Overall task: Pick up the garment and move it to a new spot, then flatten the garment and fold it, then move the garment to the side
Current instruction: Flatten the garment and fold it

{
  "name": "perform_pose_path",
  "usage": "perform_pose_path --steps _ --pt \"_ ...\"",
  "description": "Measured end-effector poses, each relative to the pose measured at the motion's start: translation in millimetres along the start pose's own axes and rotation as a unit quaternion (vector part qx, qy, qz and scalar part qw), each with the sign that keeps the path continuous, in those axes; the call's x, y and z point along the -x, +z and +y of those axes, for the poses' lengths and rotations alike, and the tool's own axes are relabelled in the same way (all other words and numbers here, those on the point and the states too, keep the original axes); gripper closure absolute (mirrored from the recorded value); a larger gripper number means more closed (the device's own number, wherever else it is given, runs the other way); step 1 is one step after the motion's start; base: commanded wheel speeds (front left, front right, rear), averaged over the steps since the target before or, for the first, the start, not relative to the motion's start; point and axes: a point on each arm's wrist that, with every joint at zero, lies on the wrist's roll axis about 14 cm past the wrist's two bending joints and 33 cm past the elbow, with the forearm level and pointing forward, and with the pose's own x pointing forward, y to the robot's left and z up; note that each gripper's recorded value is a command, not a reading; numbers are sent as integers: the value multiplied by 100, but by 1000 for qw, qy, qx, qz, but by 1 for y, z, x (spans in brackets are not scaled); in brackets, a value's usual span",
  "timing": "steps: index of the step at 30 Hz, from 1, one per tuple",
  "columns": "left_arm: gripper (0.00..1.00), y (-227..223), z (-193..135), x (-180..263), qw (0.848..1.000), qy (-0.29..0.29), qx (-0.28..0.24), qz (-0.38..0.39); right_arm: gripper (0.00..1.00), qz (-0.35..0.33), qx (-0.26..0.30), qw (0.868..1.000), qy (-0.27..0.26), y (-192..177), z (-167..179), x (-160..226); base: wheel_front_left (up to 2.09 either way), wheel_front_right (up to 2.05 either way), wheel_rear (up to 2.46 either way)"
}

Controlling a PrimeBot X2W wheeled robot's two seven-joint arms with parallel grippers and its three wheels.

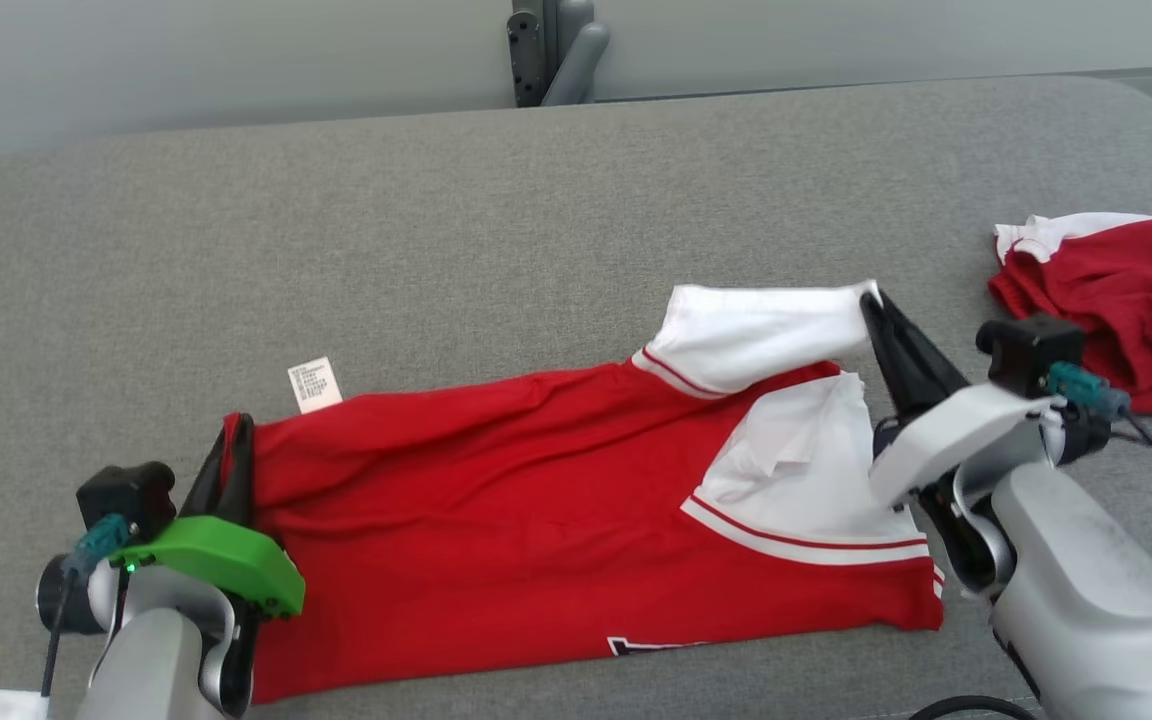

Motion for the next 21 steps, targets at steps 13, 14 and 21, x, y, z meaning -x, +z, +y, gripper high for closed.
perform_pose_path --steps 13,14,21 --pt "100 -20 -15 27 1000 -20 6 17 100 40 -46 997 -37 -40 -3 63 0 0 0" --pt "100 -20 -15 28 1000 -19 7 16 100 41 -48 997 -39 -41 -4 65 0 0 0" --pt "100 -26 -7 43 1000 -6 13 18 100 55 -62 995 -49 -55 -1 80 0 0 0"
